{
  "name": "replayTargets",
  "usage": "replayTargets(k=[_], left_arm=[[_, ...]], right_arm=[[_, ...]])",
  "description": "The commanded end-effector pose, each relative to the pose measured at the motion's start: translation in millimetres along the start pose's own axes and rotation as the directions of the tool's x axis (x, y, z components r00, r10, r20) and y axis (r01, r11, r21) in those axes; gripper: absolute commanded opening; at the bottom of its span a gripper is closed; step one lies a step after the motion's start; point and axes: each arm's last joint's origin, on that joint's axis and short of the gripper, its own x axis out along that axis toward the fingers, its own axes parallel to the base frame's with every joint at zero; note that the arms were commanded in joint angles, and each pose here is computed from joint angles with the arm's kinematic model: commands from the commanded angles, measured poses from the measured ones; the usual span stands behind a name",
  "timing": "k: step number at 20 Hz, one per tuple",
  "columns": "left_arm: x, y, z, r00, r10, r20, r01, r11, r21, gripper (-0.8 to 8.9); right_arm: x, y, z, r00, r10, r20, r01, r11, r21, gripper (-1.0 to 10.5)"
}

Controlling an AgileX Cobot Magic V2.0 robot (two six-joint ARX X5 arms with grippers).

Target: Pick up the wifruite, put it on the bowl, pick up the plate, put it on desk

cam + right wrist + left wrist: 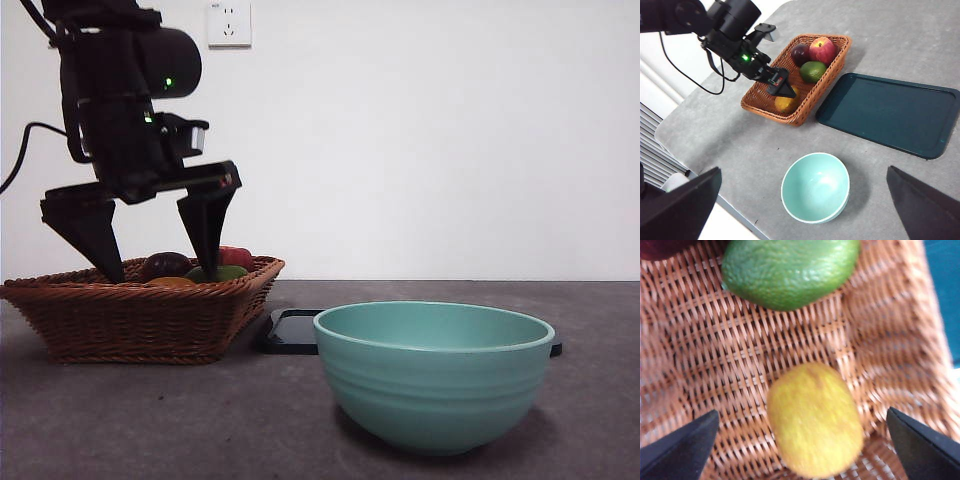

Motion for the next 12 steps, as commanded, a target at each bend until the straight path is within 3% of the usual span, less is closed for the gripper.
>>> replayTargets(k=[1, 7, 9, 12], left_arm=[[11.4, -1.9, 5.1, 1.0, 0.003, -0.015, -0.003, 1.0, -0.012, 6.43], [27.6, -1.1, 4.1, 0.998, 0.008, -0.057, -0.009, 1.0, -0.026, 5.87], [27.6, -0.9, 4.2, 0.998, 0.008, -0.056, -0.009, 1.0, -0.026, 4.31], [27.8, -0.7, 2.0, 0.997, 0.01, -0.079, -0.013, 1.0, -0.026, 3.04]], right_arm=[[-3.7, 3.0, 4.3, 1.0, 0.008, 0.026, -0.008, 1.0, -0.018, 6.0], [-3.7, 3.1, 4.4, 1.0, 0.008, 0.027, -0.008, 1.0, -0.02, 6.0], [-3.7, 3.1, 4.5, 1.0, 0.008, 0.027, -0.008, 1.0, -0.02, 6.0], [-3.7, 3.1, 4.5, 1.0, 0.008, 0.027, -0.007, 1.0, -0.02, 6.0]])
